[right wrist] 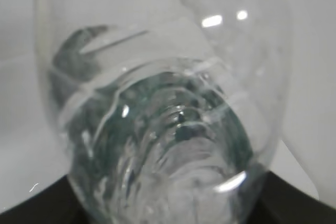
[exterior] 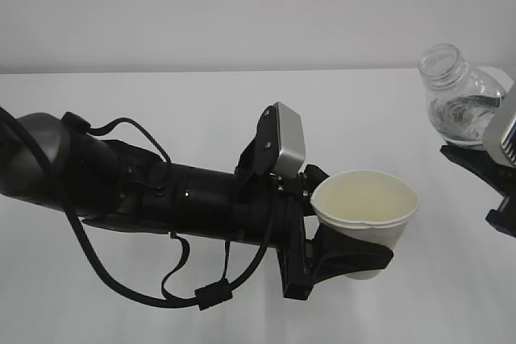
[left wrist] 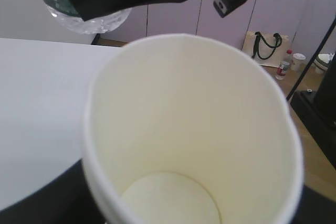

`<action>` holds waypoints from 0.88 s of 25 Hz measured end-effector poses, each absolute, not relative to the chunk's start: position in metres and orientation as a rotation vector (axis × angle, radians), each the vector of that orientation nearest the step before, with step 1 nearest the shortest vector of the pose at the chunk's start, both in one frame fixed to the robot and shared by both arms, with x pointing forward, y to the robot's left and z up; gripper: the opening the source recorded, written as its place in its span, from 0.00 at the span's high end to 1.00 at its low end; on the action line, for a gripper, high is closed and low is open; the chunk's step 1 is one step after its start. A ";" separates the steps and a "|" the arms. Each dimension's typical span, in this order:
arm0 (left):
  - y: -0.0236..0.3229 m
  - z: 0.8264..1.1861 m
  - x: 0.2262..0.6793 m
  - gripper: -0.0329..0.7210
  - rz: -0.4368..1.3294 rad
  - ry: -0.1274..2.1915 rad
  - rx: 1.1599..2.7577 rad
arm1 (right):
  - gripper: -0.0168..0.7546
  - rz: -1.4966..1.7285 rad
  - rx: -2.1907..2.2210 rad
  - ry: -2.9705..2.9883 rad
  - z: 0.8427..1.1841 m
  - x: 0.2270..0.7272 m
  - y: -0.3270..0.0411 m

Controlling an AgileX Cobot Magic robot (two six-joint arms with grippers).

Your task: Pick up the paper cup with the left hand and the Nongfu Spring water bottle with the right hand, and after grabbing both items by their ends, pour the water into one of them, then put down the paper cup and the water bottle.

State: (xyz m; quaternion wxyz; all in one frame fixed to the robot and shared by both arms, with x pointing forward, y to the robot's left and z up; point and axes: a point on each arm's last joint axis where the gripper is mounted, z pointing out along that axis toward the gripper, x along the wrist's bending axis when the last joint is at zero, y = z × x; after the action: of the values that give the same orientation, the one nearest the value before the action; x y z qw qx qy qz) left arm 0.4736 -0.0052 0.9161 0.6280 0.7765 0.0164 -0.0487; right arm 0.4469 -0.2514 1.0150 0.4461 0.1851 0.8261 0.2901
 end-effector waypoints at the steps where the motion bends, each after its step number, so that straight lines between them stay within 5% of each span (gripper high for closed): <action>1: -0.005 0.916 0.474 0.32 -0.112 0.038 1.780 | 0.44 0.717 0.456 2.047 1.015 0.447 -0.251; 22: -0.015 0.916 0.463 0.32 -0.130 0.001 1.790 | 0.44 0.603 0.346 2.087 1.012 0.446 -0.254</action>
State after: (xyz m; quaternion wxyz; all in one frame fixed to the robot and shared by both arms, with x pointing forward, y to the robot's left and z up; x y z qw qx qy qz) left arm 0.4630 -0.0148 0.9163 0.6238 0.7795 0.0004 -0.0567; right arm 0.4461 -0.2542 1.0117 0.4537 0.1402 0.8455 0.2441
